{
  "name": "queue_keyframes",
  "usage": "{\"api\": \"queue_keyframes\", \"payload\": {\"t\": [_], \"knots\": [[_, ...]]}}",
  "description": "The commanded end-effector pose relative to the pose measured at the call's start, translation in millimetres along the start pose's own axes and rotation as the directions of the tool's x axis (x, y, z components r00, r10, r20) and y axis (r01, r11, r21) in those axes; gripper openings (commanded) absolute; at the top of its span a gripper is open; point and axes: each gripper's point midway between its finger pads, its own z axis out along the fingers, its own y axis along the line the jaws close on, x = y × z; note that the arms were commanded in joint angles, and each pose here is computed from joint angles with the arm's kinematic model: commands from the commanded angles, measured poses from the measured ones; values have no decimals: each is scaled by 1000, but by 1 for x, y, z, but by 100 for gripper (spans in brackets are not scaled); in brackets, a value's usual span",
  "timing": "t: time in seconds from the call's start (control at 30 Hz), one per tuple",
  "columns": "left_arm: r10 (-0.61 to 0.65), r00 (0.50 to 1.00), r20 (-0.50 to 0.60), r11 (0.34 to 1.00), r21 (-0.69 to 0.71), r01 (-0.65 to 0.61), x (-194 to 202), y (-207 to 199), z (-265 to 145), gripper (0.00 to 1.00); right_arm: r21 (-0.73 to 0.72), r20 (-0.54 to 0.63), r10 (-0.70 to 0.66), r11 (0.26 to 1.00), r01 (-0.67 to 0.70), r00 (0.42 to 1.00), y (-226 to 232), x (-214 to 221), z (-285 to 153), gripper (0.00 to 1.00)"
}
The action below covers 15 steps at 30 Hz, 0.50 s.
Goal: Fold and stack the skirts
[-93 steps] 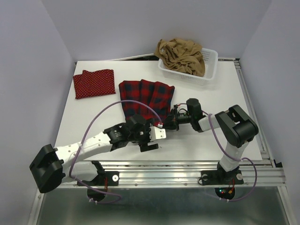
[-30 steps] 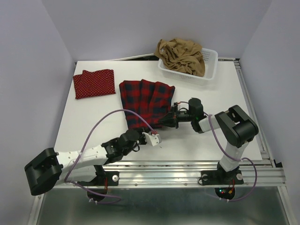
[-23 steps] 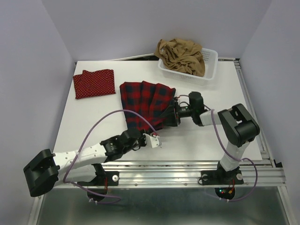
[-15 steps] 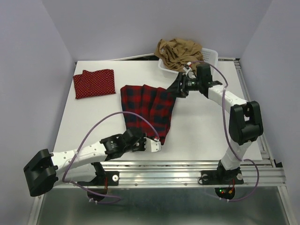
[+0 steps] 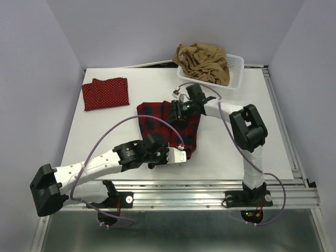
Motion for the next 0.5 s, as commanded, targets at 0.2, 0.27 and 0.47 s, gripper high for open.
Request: {"api": "queue_keyframes", "payload": {"t": [0.2,0.27,0.47], "knots": [[-40,988,146,998,-31,45,-72,32,-42,0,-2,-243,1,1000,-1,970,-56,109,44,37],[-35,987,159,997,-64,46,-80,42,-48,0,-6,-284,7,1000,-9,959,-58,126,44,35],[-6,986,165,988,-150,31,-97,73,-59,0,-65,-404,-55,997,31,913,-31,183,47,34]]}}
